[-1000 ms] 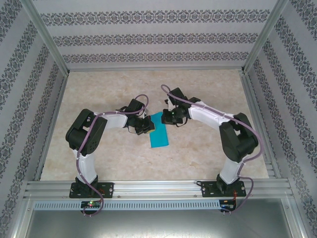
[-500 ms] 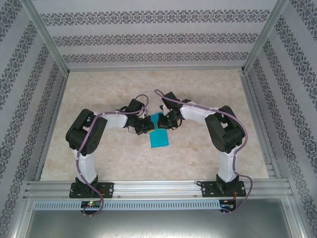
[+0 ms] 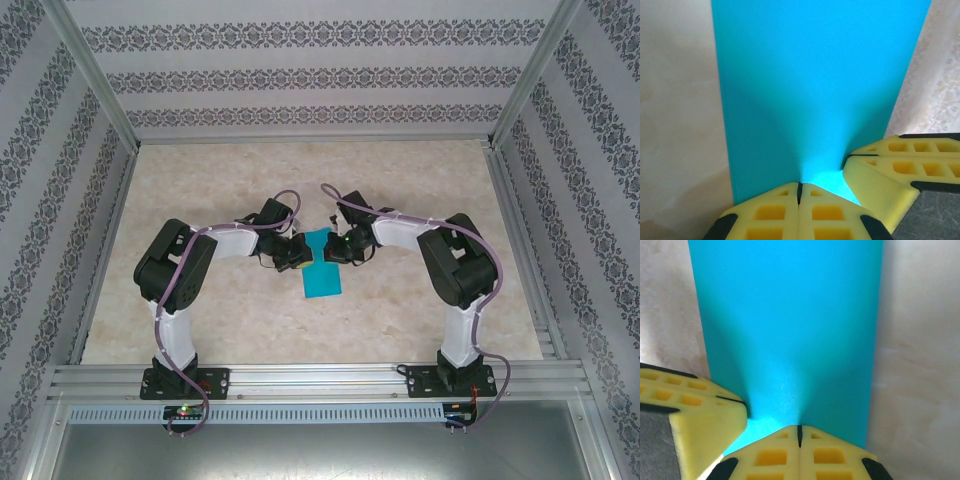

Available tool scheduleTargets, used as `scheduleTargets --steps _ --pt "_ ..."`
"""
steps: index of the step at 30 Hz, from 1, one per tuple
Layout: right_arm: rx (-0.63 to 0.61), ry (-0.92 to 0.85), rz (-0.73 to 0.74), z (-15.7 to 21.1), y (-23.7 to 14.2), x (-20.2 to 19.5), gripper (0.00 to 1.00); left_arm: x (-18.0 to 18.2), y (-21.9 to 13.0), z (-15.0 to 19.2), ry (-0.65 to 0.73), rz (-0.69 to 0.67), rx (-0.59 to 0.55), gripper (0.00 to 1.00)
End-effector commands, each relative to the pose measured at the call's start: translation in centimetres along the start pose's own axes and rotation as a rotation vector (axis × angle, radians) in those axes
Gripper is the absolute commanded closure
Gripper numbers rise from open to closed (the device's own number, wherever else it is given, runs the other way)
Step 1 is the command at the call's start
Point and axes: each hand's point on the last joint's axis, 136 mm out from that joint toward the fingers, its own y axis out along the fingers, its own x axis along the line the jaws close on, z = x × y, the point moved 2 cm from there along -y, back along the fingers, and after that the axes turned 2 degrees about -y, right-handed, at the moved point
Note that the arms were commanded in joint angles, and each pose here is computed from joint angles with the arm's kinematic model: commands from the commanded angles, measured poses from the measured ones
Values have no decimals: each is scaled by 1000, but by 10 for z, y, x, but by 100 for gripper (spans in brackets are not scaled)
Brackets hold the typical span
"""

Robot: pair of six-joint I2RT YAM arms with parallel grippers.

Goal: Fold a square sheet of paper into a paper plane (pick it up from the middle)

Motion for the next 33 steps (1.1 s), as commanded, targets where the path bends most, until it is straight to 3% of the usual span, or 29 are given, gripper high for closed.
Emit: scheduleTargets --steps 1,4,10,18,25,33 --pt "39 79 156 23 -10 -56 100 115 13 51 -187 -397 144 100" --pt "2 75 141 18 -24 -50 100 114 12 51 -178 -396 148 100" --pt "-117 -12 15 -11 -42 5 100 109 12 49 -168 -385 151 100" --pt "-77 -39 -129 -29 -7 33 100 107 11 49 -160 -384 156 100" --pt "-64 -12 -145 -31 10 12 100 109 11 51 -168 -392 164 100" --pt "-133 99 -76 -34 -4 -53 100 119 14 60 -190 -405 195 100"
